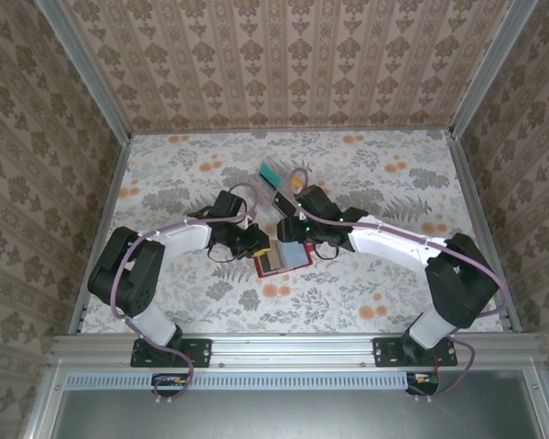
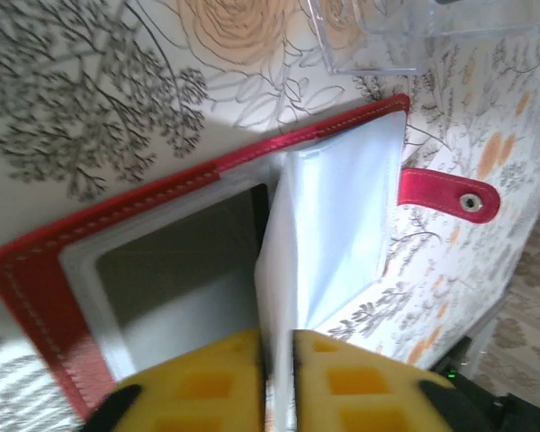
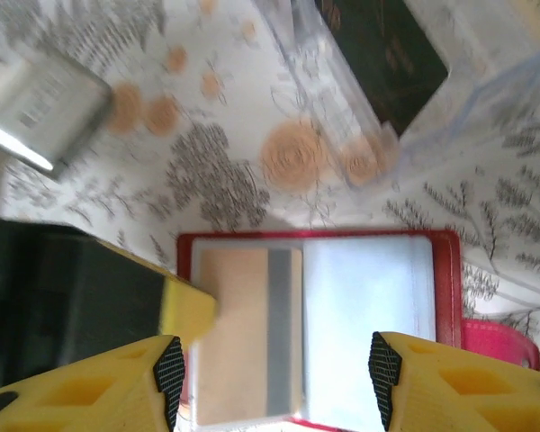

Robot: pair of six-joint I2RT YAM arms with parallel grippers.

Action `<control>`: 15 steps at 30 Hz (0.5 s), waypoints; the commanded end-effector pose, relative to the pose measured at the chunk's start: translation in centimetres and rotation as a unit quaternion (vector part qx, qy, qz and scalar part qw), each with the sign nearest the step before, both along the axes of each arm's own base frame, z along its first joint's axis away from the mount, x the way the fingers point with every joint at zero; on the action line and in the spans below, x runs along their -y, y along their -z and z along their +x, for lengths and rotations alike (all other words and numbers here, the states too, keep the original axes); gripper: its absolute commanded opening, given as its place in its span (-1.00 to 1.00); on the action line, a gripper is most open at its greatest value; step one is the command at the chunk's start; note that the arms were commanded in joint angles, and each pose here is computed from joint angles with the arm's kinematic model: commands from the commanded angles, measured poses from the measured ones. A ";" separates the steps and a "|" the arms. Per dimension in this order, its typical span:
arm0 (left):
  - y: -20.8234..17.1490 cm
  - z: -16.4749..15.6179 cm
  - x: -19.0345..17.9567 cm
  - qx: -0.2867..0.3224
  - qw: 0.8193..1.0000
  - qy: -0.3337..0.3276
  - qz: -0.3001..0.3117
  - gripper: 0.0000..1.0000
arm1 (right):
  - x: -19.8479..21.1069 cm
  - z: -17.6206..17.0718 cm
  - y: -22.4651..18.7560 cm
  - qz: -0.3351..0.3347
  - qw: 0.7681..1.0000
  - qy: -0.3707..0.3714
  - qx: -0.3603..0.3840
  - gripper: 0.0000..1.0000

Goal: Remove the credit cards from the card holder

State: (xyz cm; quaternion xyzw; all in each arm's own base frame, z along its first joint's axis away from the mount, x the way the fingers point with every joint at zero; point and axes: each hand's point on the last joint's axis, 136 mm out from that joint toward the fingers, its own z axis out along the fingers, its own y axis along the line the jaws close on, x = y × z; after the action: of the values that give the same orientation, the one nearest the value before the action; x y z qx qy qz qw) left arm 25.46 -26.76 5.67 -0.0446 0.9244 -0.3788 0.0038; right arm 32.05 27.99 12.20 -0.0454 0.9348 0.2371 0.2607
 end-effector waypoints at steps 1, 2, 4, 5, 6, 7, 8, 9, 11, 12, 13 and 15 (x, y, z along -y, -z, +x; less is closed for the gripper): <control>-1.2 -0.4 2.2 -0.008 0.998 0.017 -0.059 -0.40 | 0.9 0.6 -1.7 0.034 0.999 0.022 0.015 0.21; -1.6 -0.2 2.9 -0.007 0.997 0.016 -0.074 -0.28 | 1.1 0.7 -2.0 0.039 0.999 0.026 0.020 0.21; -2.2 0.2 4.1 -0.006 0.995 0.014 -0.098 -0.16 | 1.7 0.8 -2.7 0.048 0.998 0.033 0.028 0.21; -2.6 0.4 4.8 -0.004 0.994 0.015 -0.112 -0.12 | 2.1 0.8 -2.8 0.048 0.998 0.037 0.029 0.21; -3.0 0.6 5.4 -0.003 0.992 0.015 -0.122 -0.08 | 2.4 0.8 -2.9 0.049 0.997 0.041 0.030 0.20; -3.4 0.7 6.1 0.000 0.991 0.016 -0.132 -0.01 | 2.8 0.7 -3.0 0.049 0.997 0.046 0.031 0.20; -3.5 0.8 6.7 0.001 0.990 0.017 -0.137 0.03 | 3.2 0.7 -3.1 0.052 0.997 0.049 0.031 0.20; -3.6 0.9 7.1 0.002 0.990 0.019 -0.140 0.04 | 3.5 0.6 -3.0 0.051 0.997 0.052 0.031 0.20; -3.4 1.0 7.7 0.003 0.991 0.017 -0.136 0.11 | 4.2 0.2 -2.8 0.048 0.997 0.055 0.029 0.20; -3.1 1.2 7.7 0.004 0.991 0.011 -0.133 0.14 | 4.4 0.1 -2.4 0.044 0.997 0.056 0.024 0.20; -2.8 1.4 7.5 0.006 0.992 0.004 -0.127 0.15 | 4.6 -0.2 -2.0 0.037 0.998 0.052 0.020 0.20; -2.1 1.7 6.6 0.013 0.994 -0.011 -0.108 0.16 | 4.7 -0.7 -1.4 0.029 0.999 0.043 0.012 0.18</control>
State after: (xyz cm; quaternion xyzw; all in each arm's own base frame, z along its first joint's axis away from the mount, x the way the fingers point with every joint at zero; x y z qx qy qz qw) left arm 25.71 -33.40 7.48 -0.0342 0.8784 -0.4766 -0.0105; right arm 32.31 23.58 14.03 0.0096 0.9214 0.2516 0.2960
